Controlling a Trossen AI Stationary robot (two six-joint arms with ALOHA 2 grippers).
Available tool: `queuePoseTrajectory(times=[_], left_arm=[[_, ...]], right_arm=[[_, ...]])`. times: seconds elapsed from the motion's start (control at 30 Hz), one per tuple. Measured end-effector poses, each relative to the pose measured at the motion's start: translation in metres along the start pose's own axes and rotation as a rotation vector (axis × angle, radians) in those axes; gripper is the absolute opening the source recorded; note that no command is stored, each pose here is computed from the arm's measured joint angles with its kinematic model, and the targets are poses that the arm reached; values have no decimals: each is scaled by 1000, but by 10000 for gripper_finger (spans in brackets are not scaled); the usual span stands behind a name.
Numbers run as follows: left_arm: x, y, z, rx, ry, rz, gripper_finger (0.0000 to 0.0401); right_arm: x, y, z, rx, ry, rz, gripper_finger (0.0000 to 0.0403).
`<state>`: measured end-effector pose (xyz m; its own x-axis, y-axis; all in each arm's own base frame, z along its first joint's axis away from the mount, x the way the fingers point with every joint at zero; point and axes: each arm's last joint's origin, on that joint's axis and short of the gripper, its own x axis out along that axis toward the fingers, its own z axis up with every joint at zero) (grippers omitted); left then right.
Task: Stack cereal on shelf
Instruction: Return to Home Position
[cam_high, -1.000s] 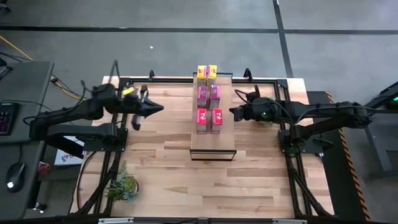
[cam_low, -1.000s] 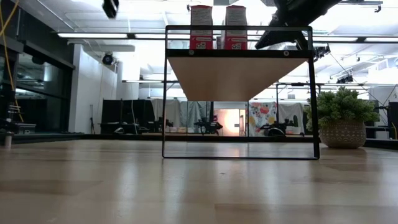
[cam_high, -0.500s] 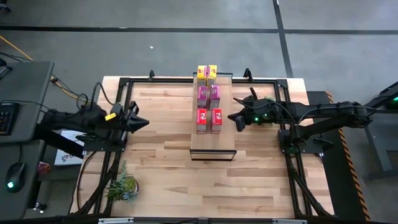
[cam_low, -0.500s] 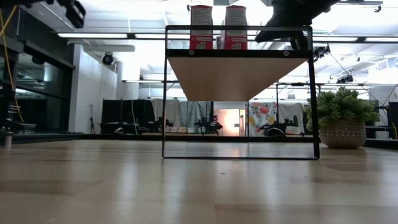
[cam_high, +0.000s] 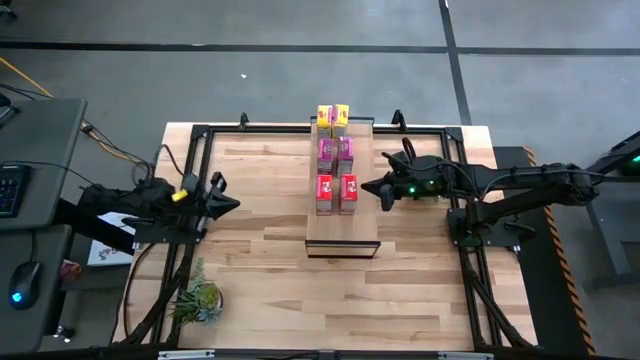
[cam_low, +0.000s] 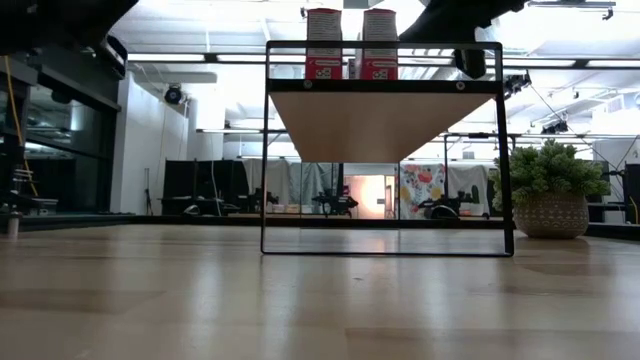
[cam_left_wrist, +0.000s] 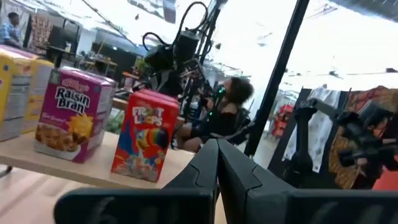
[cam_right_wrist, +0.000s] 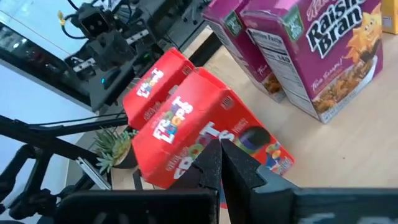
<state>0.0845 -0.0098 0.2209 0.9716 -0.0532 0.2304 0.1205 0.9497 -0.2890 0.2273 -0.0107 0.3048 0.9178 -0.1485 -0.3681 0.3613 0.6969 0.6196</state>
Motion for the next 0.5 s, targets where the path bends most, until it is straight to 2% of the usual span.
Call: queuePoseTrajectory(times=[0.2,0.3,0.5], left_arm=[[2,9,-32,-57,-8,6,0],[2,13,-42,-71,96,45,0],[1,17,-53,-51,207,99,0]], right_arm=[[-8,1,2,-22,8,32,0],[-19,5,4,-60,-13,69,0],[-52,11,4,-176,-40,136,0]])
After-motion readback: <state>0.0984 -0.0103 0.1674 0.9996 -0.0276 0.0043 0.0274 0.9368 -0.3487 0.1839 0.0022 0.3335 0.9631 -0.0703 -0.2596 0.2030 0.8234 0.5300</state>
